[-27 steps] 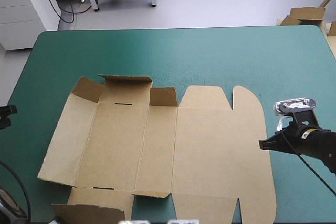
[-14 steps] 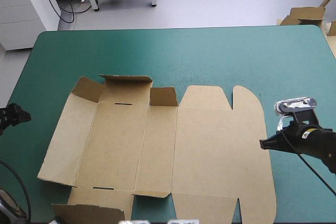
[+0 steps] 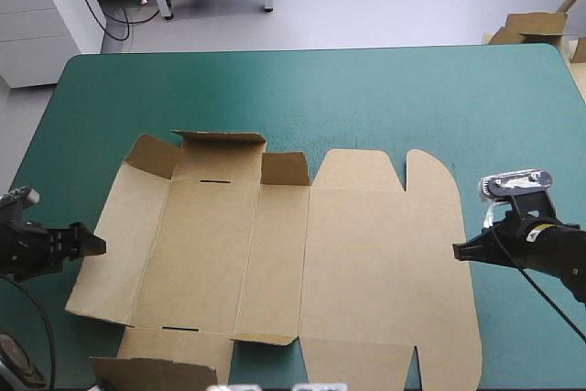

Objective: Fold the box

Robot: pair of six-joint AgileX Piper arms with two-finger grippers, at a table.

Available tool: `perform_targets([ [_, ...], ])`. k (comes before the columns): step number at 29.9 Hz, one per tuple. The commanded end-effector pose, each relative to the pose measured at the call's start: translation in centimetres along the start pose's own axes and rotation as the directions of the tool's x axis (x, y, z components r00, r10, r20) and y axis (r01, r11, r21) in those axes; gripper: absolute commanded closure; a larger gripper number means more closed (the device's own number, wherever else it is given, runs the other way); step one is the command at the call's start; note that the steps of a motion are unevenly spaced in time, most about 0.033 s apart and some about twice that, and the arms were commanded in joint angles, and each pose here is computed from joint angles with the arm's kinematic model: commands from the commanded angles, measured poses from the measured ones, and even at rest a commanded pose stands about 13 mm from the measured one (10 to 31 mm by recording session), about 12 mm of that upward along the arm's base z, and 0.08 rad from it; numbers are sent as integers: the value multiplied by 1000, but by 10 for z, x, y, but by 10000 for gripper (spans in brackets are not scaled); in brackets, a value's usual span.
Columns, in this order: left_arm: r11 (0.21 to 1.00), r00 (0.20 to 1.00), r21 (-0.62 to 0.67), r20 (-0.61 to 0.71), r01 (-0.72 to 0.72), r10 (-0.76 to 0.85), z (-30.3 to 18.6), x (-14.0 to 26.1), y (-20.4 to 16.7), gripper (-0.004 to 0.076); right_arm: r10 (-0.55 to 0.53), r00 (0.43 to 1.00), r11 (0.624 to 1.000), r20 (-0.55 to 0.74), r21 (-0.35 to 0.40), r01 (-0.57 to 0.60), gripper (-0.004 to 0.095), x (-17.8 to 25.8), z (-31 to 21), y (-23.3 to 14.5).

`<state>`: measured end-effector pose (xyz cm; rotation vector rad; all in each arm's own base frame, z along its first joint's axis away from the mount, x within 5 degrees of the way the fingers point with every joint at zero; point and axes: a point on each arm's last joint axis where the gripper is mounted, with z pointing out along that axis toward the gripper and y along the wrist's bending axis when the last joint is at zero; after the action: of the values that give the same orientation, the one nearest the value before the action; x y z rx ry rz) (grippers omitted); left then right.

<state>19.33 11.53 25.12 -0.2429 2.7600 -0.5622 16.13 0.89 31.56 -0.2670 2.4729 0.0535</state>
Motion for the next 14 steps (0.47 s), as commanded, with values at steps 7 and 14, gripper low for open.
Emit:
perform_targets([
  [7, 994, 996, 84, -53, -70, 75, 23, 12, -22, 72, -3, 997, 1000, 78, 23, 1, 930, -9, -8, -2],
  [14, 988, 990, 111, -83, -106, 116, 30, 13, -32, 95, -3, 997, 1000, 78, 23, 1, 929, -9, -8, -2],
])
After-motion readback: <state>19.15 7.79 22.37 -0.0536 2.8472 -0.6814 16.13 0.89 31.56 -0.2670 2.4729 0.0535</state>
